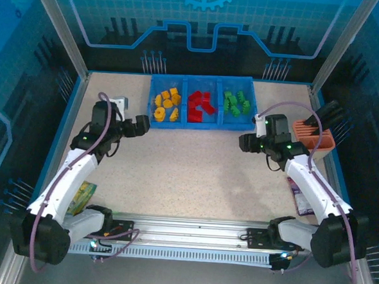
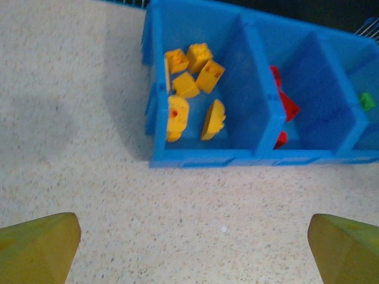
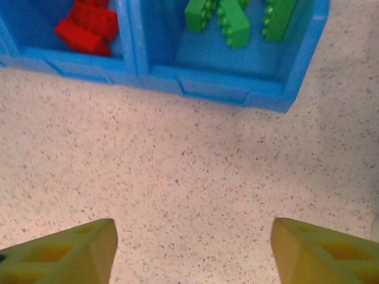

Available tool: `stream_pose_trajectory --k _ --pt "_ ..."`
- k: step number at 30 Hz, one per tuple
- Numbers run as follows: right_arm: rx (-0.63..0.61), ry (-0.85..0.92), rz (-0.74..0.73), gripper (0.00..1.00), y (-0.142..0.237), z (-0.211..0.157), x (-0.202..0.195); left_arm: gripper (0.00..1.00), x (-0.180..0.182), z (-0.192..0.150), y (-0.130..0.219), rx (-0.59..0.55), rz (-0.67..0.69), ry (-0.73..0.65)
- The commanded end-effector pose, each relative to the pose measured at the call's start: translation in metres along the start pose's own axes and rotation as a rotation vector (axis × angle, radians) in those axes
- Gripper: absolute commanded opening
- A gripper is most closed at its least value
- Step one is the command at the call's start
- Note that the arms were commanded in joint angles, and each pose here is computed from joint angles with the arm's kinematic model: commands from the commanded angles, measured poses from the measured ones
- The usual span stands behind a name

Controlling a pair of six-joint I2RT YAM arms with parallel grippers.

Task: Sort the legos into containers by color
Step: Reset both arms

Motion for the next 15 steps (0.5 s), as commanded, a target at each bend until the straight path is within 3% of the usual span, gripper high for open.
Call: stream_pose_trajectory --k 1,2,3,8,12,15 --pt "-0.106 0.007 0.073 0.82 0.01 0.019 0.011 0.99 0.015 0.005 -0.006 -0.065 0.101 0.004" --pt "-0.104 0.006 0.084 0.96 0.012 0.018 0.012 0.99 0.019 0.003 -0.007 -0.078 0.129 -0.007" --pt "-0.085 0.001 0.089 1.0 0.01 0.01 0.011 0.99 0.023 0.0 -0.008 -0.093 0.152 -0.029" --pt "-0.171 0.004 0.096 1.0 0.012 -0.008 0.003 0.99 0.037 -0.038 -0.011 -0.27 0.254 -0.194" --pt "-0.235 0.004 0.101 1.0 0.011 -0.013 0.0 0.99 0.042 -0.056 -0.011 -0.463 0.291 -0.222" --pt "-0.233 0.006 0.099 1.0 0.006 -0.015 -0.001 0.99 0.042 -0.062 -0.031 -0.432 0.269 -0.246"
Point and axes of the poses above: each hand's point on the last joint's axis, 136 mm out from that joint toward the fingers, its own y axis back along the fingers, its own x axis along the line the jaws close on, z = x × y, the point moved 5 cm from there along y, back along the fingers, and after that the axes turned 14 degrees about -y, right-handed, at the moved point
